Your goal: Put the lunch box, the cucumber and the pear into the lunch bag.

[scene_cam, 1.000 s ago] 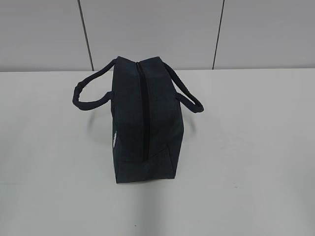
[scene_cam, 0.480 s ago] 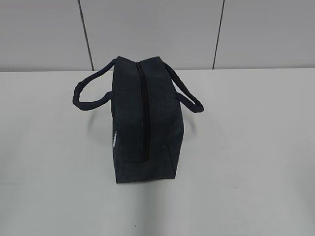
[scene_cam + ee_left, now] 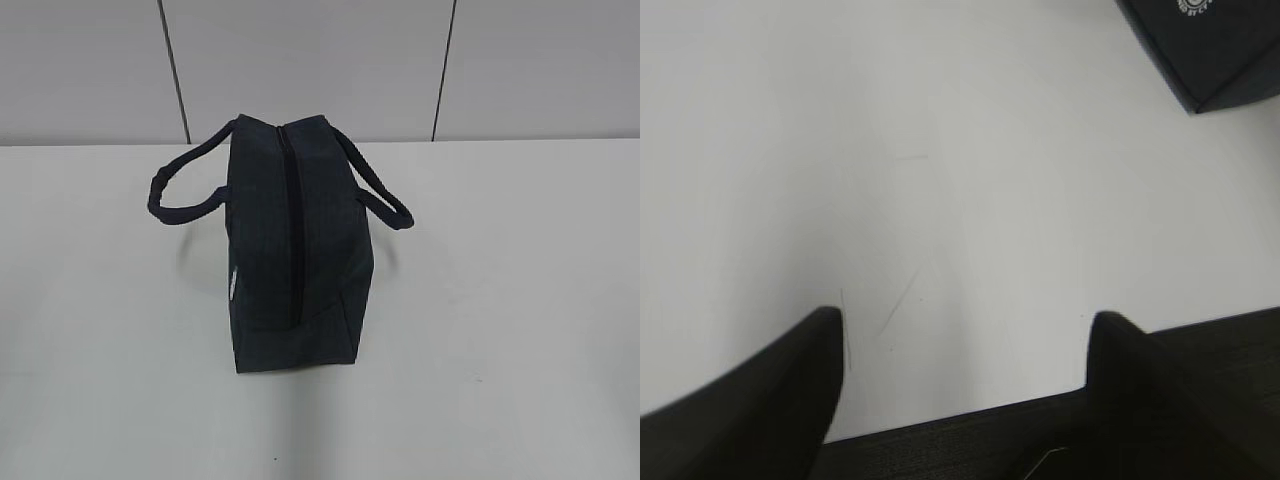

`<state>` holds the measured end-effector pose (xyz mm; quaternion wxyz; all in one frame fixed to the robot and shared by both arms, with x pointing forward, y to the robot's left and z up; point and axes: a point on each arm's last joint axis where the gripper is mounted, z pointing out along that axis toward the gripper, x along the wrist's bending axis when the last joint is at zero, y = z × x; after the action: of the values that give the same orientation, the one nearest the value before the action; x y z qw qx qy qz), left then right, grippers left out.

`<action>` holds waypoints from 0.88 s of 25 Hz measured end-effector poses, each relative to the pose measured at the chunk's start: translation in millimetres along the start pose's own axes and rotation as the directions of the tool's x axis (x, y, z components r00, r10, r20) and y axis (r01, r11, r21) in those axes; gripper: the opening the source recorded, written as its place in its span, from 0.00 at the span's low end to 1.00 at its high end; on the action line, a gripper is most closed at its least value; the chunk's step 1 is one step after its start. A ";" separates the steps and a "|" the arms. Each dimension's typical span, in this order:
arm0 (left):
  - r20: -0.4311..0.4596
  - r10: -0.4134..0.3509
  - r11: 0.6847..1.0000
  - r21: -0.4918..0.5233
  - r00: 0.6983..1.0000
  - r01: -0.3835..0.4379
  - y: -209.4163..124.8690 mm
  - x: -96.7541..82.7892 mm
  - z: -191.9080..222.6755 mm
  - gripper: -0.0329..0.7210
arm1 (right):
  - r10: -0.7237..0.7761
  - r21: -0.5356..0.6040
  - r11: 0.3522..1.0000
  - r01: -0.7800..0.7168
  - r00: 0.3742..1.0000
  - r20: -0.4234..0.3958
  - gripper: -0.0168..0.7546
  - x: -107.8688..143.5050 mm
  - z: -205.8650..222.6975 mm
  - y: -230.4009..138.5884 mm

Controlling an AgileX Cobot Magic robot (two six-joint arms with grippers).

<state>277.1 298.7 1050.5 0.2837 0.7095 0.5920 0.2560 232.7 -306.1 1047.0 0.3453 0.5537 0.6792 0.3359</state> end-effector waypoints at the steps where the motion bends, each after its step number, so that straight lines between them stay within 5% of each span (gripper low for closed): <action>1: 0.000 0.000 1.000 0.000 1.000 0.000 0.0 0.0 0.0 0.71 | 0.000 0.000 1.000 0.000 1.000 0.000 0.50 0.0 0.0 0.0; 10: -0.040 -0.052 0.995 -0.087 0.998 0.048 -7.8 2.5 -11.6 0.70 | 0.011 0.001 1.000 -0.011 1.000 0.018 0.50 0.1 -0.1 0.0; 22: -0.108 -0.144 0.951 -0.289 0.984 0.107 -31.1 2.0 -36.4 0.65 | 0.064 -0.026 0.998 -0.062 0.993 0.097 0.50 1.5 -4.5 -3.0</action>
<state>230.4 308.6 1054.3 0.3591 0.6048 0.6103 0.3644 227.1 -305.5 1046.7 0.3738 0.5867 0.6397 0.3269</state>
